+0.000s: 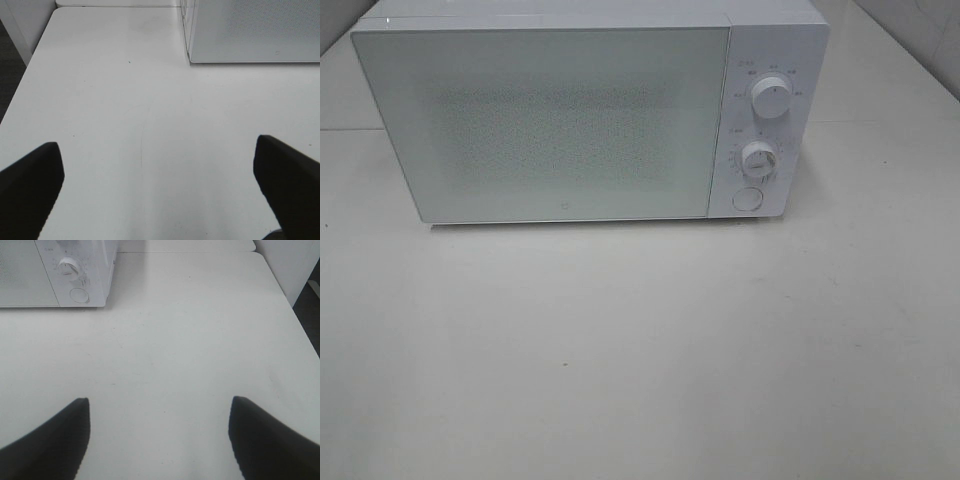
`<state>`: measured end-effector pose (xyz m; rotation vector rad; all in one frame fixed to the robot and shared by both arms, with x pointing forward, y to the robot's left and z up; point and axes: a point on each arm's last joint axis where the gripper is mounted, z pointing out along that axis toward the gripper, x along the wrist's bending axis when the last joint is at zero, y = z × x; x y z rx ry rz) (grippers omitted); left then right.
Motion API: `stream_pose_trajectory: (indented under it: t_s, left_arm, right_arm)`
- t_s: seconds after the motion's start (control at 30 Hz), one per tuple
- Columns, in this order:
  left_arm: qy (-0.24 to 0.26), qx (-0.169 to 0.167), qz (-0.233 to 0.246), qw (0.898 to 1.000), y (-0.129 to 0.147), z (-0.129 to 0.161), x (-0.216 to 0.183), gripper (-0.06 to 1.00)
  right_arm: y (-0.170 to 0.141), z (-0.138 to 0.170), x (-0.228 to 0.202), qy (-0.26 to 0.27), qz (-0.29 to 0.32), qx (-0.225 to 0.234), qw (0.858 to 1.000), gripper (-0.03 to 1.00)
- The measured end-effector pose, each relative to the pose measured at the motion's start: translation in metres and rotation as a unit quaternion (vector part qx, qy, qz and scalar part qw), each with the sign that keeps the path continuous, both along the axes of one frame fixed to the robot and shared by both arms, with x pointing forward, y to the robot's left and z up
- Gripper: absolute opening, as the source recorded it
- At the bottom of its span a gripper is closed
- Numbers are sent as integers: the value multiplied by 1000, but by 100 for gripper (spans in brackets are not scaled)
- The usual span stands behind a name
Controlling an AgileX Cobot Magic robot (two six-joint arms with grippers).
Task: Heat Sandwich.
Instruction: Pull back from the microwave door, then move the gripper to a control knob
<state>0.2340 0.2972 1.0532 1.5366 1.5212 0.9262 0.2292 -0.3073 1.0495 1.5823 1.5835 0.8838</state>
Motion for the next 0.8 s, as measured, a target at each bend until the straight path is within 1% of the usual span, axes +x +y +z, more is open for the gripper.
stream_pose_trajectory:
  t_s: [0.2, 0.8]
  left_arm:
    - [0, 0, -7, 1000, 0, 0, 0, 98]
    - [0, 0, -7, 1000, 0, 0, 0, 98]
  right_arm:
    - [0, 0, 0, 0, 0, 0, 1000, 74]
    - [0, 0, 0, 0, 0, 0, 1000, 74]
